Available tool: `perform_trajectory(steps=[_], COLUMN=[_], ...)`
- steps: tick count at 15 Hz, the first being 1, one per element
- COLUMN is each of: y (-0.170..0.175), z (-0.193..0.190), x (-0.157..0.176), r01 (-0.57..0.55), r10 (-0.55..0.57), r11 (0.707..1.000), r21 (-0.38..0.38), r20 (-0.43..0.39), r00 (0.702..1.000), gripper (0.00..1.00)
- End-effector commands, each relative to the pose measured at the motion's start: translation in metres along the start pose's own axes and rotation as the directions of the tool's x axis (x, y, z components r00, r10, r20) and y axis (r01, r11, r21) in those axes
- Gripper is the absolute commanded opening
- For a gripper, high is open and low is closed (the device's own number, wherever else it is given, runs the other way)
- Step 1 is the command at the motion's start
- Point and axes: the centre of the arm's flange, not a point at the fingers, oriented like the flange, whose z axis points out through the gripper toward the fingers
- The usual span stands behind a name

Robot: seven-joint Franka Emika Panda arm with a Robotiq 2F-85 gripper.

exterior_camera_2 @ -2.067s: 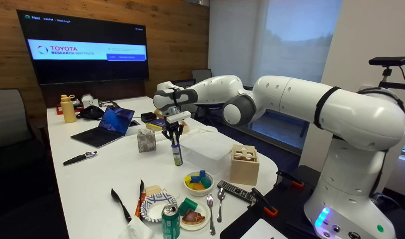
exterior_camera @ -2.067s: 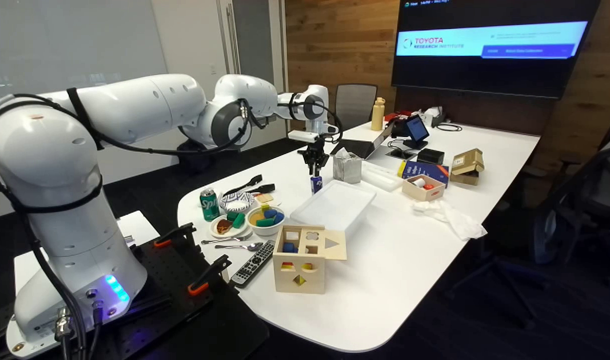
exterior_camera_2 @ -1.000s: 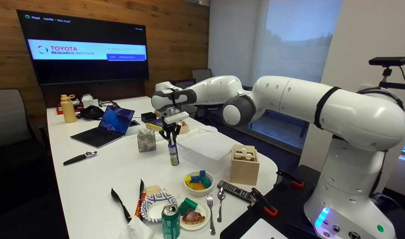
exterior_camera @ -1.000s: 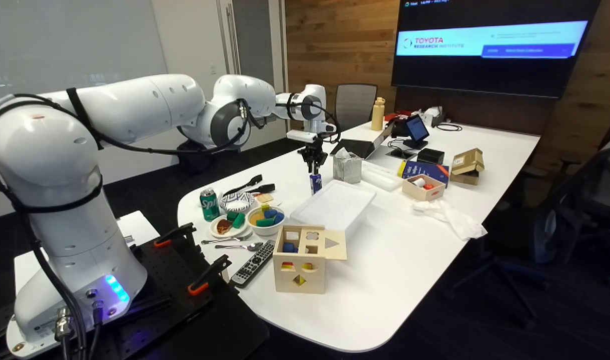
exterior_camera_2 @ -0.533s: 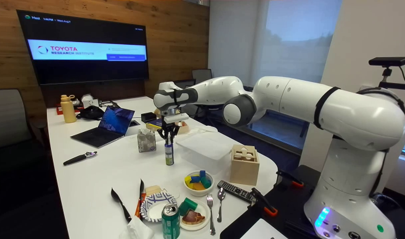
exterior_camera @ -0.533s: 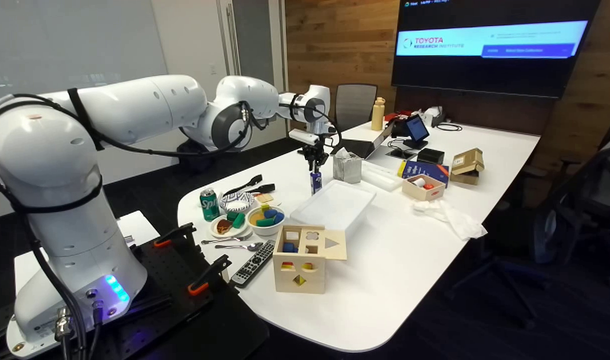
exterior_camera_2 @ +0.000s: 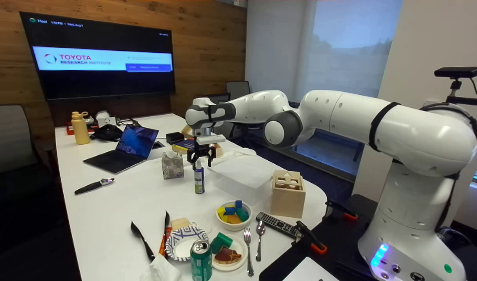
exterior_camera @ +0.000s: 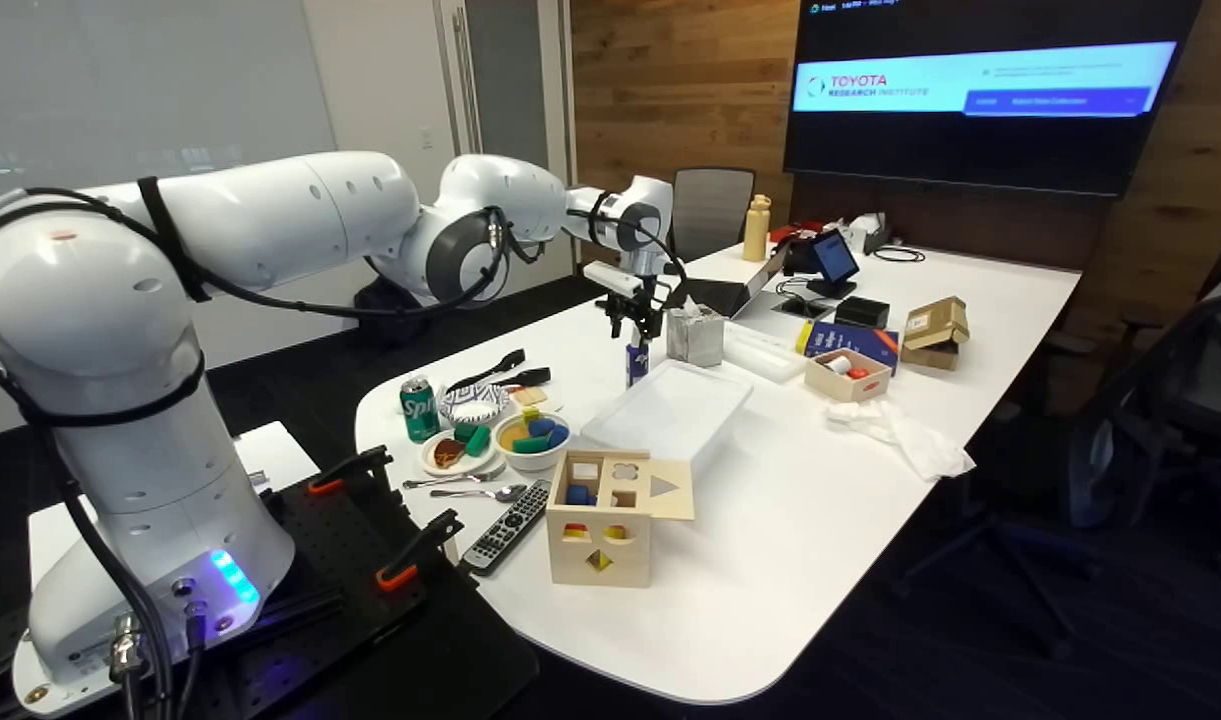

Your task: Move the blue bottle to the right

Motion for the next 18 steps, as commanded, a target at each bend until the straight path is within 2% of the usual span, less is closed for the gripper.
perform_trajectory(steps=[1,4,6,11,18], y=[0.014,0.011,0.010,0.001,-0.015], z=[-0.004,-0.012,-0.018,-0.038,-0.060], x=[-0.075,-0.081,-0.085,-0.084,-0.084], r01=[-0.024,-0.015,-0.007,-0.001,-0.149], r10=[0.025,0.025,0.022,0.007,0.146], r11=[1.000,0.996,0.993,0.982,0.970], r21=[-0.013,-0.084,-0.118,-0.187,-0.192], r20=[0.043,0.119,0.125,0.032,-0.032], r00=[0.999,0.993,0.992,0.999,0.989], gripper=[1.00,1.00,1.00,1.00,1.00])
